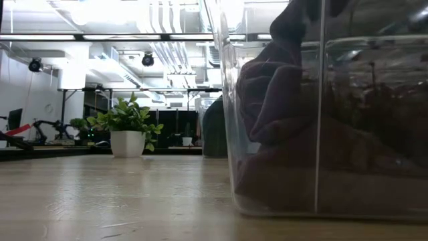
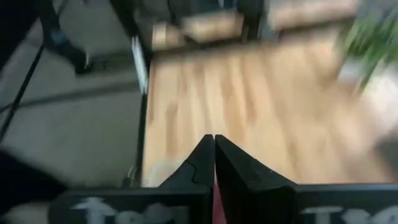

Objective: Pick & Place hat
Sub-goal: Return to Home Position

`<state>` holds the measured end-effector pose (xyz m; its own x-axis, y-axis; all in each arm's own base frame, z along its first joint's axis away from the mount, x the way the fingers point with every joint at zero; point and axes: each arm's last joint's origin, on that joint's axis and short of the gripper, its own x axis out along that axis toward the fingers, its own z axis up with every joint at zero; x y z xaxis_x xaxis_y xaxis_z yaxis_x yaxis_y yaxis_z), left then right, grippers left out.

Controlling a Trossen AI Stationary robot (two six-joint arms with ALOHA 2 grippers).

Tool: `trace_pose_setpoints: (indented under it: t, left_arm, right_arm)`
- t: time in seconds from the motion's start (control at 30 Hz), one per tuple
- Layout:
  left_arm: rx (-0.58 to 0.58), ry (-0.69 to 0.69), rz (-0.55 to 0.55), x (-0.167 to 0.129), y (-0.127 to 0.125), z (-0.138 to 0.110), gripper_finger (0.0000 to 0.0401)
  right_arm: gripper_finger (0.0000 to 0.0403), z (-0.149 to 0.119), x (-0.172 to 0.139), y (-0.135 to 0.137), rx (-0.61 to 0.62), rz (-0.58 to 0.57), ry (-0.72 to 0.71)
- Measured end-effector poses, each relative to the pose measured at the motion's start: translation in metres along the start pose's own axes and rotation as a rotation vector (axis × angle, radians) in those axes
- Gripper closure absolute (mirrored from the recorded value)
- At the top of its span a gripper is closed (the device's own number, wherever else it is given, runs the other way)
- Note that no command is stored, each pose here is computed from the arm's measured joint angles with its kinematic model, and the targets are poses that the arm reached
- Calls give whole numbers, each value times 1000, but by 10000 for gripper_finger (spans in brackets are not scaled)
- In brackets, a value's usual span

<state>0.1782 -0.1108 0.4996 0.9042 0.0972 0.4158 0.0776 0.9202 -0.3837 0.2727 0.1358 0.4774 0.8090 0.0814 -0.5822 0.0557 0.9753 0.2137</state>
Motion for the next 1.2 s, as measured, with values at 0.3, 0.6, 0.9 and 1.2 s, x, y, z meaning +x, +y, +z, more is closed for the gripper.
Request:
trace_pose_setpoints:
  t: [0.3,0.6,0.9,1.2]
  left_arm:
    - [200,240,-32,-22,19,0,400]
    - [121,247,-43,-58,46,13,401]
    - [149,279,-41,-94,74,8,401]
    - [201,355,-25,-118,96,-38,401]
  right_arm:
    - [394,-19,-23,2,-98,-44,-183]
    - [394,-38,-49,-19,-54,47,-351]
    - [394,-77,-87,-61,-91,10,-266]
    - [394,-123,-83,-88,-21,5,-238]
